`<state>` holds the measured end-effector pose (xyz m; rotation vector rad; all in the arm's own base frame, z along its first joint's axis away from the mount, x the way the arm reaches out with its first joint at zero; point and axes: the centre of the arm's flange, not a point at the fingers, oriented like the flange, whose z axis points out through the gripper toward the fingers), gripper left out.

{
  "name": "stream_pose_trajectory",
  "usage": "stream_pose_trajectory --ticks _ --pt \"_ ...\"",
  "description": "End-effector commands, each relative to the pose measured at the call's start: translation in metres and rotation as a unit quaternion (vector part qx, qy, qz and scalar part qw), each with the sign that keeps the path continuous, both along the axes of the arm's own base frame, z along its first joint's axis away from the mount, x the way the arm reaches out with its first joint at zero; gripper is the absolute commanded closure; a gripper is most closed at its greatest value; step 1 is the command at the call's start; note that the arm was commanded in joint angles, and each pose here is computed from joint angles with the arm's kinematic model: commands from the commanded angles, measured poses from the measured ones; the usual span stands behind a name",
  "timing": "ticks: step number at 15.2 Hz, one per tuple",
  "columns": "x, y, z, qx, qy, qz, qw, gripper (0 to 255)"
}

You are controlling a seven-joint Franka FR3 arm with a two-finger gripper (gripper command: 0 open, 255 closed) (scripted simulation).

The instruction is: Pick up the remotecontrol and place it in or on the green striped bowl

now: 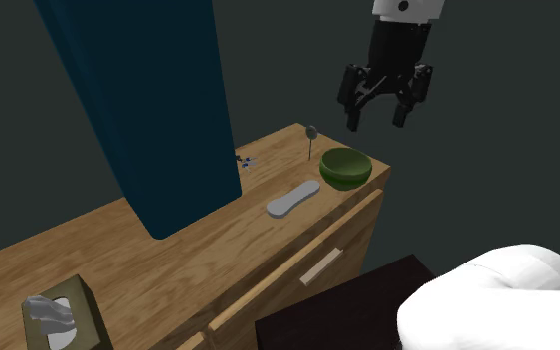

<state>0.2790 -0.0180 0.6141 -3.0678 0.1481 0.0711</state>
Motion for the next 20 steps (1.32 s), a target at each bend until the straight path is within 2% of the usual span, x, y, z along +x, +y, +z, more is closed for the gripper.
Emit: stream_pose_trajectory --ticks 1,5,10,15,20 --pt "0.0 0.0 0.0 0.0 0.0 0.0 1.0 0" --pt "0.027 0.018 -0.04 -0.004 0.0 -0.066 0.9978 0" --pt "0.065 0.035 -0.091 -0.009 -0.001 -0.147 0.989 0" --pt "0.104 0.046 -0.142 -0.015 -0.001 -0.228 0.9735 0" --pt "0.145 0.049 -0.192 -0.02 -0.001 -0.307 0.9514 0"
